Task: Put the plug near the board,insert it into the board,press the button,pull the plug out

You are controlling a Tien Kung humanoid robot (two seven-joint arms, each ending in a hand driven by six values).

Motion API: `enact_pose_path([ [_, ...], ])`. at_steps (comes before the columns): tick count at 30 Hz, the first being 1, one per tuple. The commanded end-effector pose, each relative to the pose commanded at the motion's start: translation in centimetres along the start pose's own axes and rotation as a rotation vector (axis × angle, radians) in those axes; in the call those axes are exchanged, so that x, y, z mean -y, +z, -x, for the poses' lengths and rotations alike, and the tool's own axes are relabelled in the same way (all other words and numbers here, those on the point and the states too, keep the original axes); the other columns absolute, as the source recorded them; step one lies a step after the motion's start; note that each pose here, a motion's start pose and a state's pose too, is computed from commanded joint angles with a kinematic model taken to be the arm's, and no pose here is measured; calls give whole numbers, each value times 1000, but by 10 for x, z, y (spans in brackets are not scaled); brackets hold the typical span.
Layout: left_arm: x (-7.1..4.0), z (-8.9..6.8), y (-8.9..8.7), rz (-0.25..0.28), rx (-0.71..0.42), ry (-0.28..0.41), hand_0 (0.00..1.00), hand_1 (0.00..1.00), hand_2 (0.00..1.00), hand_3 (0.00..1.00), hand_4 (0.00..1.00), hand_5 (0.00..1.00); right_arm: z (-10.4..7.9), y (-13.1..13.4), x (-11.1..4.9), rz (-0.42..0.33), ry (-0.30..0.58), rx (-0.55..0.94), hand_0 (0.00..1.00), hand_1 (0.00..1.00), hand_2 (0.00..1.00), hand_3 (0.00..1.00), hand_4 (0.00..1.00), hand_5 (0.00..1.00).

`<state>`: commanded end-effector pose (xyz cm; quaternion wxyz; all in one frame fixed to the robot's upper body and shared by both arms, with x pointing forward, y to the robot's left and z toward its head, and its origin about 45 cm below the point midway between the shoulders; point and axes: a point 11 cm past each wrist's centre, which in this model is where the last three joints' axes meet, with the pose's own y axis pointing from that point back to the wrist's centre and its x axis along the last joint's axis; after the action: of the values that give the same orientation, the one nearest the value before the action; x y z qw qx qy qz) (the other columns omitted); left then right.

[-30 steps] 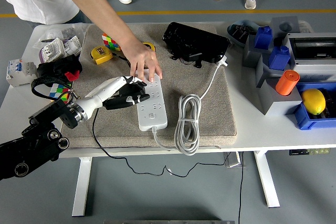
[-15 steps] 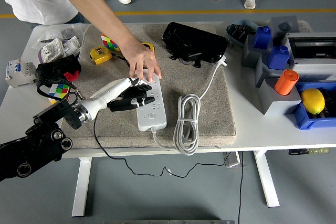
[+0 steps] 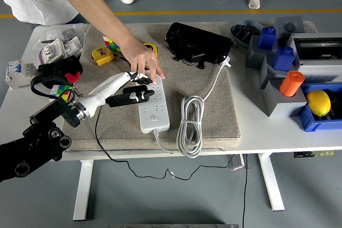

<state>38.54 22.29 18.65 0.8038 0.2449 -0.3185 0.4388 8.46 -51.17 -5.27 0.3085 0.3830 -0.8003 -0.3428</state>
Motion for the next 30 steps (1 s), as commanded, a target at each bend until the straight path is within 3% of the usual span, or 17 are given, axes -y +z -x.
enact_pose_path([
  [5,-3,-18,9,39,-8,66,732,774,774,771,995,998,1,0,0,0,-1,2,711,715,704,598,998,609],
  [10,-13,-26,19,43,9,93,732,774,774,771,995,998,-1,1,0,2,2,0,711,715,704,598,998,609],
  [11,-15,-27,21,42,16,93,490,603,622,721,933,388,-1,1,0,2,3,0,711,715,703,598,998,609],
  [16,-27,-24,34,-2,93,53,490,603,622,721,933,388,-2,1,0,3,3,-8,711,715,703,598,998,609],
  [17,-28,-23,35,-14,106,43,185,412,473,681,805,130,-2,1,-1,3,2,-9,711,715,703,597,998,609],
  [22,-33,-16,41,-88,162,-32,185,412,473,681,805,130,-3,2,-1,5,3,-14,711,715,703,597,998,609],
  [23,-34,-14,42,-104,169,-53,73,143,263,771,591,2,-3,2,-1,4,3,-15,710,714,703,597,998,607],
  [27,-33,-7,41,-162,181,-114,73,143,263,771,591,2,-3,1,0,3,2,-16,710,714,703,597,998,607],
  [28,-32,-5,40,-173,183,-127,44,95,187,855,668,2,-3,0,0,2,1,-17,711,714,703,597,998,607],
  [30,-31,-3,38,-195,187,-148,44,95,187,855,668,2,-2,0,0,2,0,-19,711,714,703,597,998,607],
])
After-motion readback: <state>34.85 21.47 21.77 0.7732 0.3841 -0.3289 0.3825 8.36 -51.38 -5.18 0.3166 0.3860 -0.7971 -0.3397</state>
